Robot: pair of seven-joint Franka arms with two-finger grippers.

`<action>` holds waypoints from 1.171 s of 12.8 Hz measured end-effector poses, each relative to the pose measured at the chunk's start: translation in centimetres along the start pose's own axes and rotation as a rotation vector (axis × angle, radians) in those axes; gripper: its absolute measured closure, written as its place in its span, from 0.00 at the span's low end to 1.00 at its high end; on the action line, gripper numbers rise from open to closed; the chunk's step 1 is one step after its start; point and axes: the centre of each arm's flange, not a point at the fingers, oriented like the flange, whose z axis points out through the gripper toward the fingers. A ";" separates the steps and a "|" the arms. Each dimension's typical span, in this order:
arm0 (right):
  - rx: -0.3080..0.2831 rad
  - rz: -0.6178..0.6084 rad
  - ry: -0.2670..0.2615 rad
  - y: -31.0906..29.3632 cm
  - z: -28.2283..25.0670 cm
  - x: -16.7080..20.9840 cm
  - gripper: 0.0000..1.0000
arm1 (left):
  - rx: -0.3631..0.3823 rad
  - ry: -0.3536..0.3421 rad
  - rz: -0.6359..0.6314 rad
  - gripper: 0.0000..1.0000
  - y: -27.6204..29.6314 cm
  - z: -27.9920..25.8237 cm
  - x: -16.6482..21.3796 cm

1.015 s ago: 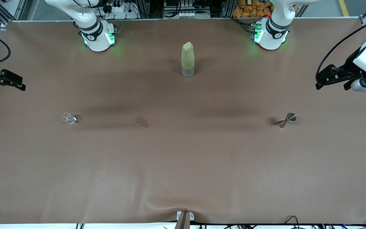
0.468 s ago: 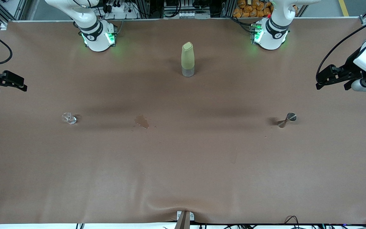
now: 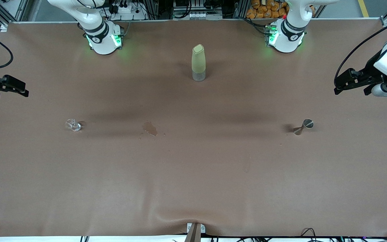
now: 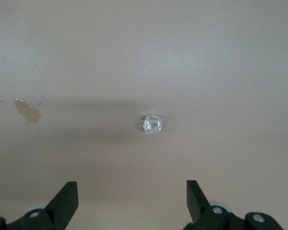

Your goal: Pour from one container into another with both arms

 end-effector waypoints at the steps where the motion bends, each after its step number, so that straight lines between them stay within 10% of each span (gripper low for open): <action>1: 0.000 -0.001 0.000 0.0 0.0 0.0 0.00 | 0.000 0.000 0.000 0.00 0.0 0.0 0.0; 15: -0.001 -0.016 0.000 -0.8 -0.1 0.0 0.00 | 0.004 0.000 -0.001 0.00 -0.1 0.0 0.0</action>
